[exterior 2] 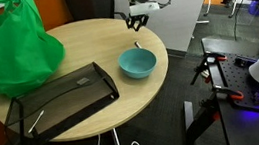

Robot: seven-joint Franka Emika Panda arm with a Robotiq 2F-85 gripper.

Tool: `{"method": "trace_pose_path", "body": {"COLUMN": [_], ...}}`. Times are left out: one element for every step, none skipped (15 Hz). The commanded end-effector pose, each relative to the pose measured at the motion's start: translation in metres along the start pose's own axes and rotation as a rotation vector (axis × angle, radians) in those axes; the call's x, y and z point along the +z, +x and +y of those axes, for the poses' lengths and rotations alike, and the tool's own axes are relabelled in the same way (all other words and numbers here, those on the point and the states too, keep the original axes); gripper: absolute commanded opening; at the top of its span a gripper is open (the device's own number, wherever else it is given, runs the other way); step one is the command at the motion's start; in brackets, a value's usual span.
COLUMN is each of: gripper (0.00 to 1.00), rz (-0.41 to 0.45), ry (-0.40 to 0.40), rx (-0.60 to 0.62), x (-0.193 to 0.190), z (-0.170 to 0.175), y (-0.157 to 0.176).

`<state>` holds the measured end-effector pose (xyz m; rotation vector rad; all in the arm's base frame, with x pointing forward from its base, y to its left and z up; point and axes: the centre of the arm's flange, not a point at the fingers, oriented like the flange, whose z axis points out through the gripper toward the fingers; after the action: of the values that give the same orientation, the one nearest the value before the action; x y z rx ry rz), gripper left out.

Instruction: Pick up the pen and put it in the bowl

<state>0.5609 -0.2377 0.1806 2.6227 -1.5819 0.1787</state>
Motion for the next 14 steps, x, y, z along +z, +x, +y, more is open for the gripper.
{"method": "trace_pose_path", "body": {"gripper": [0.42, 0.49, 0.56, 0.64, 0.71, 0.80, 0.81, 0.78, 0.74, 0.67, 0.58, 0.48, 0.40, 0.34], "rz": [-0.039, -0.051, -0.068, -0.075, -0.081, -0.089, -0.100, -0.102, -0.109, -0.109, -0.114, -0.117, -0.119, -0.120], "ry": [-0.012, -0.008, -0.014, -0.016, -0.022, -0.019, -0.016, -0.016, -0.022, -0.026, -0.029, -0.033, -0.036, -0.041], "rx": [-0.020, -0.033, -0.041, -0.046, -0.048, -0.058, -0.063, -0.062, -0.060, -0.059, -0.055, -0.051, -0.049, -0.044], "x": [-0.002, 0.001, 0.006, 0.010, 0.014, 0.017, 0.021, 0.024, 0.027, 0.029, 0.031, 0.033, 0.036, 0.039], "z": [-0.001, -0.003, -0.005, -0.006, -0.008, -0.009, -0.010, -0.011, -0.012, -0.012, -0.011, -0.010, -0.008, -0.007], "y": [-0.012, -0.016, -0.021, -0.027, -0.033, -0.038, -0.043, -0.048, -0.051, -0.054, -0.055, -0.056, -0.056, -0.058]}}
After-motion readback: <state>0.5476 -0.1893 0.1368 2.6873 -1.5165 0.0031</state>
